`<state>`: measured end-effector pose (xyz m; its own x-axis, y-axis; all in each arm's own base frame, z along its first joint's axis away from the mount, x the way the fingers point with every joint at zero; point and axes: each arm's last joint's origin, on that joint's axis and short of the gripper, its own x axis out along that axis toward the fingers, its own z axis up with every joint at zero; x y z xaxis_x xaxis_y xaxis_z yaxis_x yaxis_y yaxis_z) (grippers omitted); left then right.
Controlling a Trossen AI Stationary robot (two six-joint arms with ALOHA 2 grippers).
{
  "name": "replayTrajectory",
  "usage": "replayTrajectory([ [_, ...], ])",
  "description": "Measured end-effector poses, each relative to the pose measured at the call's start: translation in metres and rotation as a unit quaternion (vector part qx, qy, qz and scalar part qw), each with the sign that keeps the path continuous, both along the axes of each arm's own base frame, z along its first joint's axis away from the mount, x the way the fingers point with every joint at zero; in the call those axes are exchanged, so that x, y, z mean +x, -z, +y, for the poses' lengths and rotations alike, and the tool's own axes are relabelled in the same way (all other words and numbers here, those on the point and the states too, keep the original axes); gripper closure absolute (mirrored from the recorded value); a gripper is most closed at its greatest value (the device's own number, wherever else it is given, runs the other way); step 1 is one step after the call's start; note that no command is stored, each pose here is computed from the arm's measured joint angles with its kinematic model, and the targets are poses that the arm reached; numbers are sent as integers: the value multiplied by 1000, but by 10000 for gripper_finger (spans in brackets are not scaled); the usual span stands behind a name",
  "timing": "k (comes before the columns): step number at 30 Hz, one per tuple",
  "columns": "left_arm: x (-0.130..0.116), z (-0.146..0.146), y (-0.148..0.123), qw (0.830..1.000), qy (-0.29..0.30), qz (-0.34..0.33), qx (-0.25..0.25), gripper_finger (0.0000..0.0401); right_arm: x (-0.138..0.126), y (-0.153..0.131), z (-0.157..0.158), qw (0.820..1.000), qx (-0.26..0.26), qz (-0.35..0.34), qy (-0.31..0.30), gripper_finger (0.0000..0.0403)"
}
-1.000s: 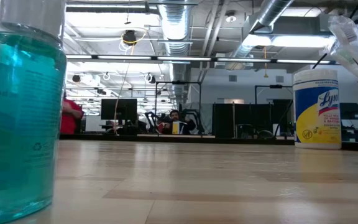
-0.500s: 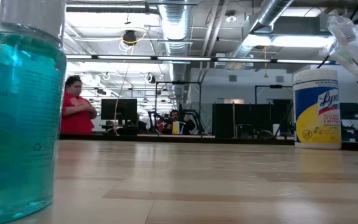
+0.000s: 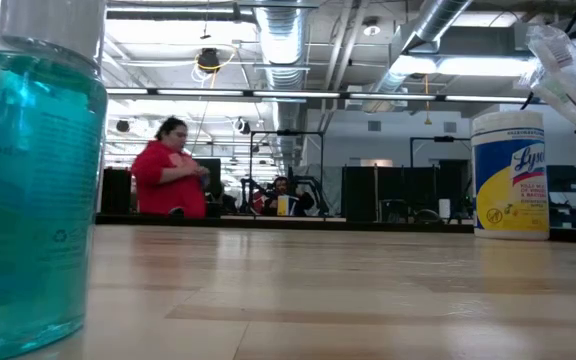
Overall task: Pick & Place toothbrushing station
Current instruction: Put the blue mouthwash into the black wire organizer
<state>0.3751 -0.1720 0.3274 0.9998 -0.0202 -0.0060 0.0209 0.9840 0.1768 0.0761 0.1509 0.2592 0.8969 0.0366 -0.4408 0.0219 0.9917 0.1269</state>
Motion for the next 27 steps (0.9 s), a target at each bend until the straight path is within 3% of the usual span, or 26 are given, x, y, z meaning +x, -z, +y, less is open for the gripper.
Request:
replayTrajectory([
  [8, -3, -6, 7, 999, 37, 31, 13, 335, -1, -18, -5, 999, 8, -43, -29, 232],
  [15, -7, -15, 16, 992, 97, 84, -12, 335, 3, -31, -9, 996, 2, -81, -38, 232],
  [27, -33, -49, 40, 976, 123, 173, -45, 335, 7, -35, -9, 995, -13, -94, -41, 232],
])
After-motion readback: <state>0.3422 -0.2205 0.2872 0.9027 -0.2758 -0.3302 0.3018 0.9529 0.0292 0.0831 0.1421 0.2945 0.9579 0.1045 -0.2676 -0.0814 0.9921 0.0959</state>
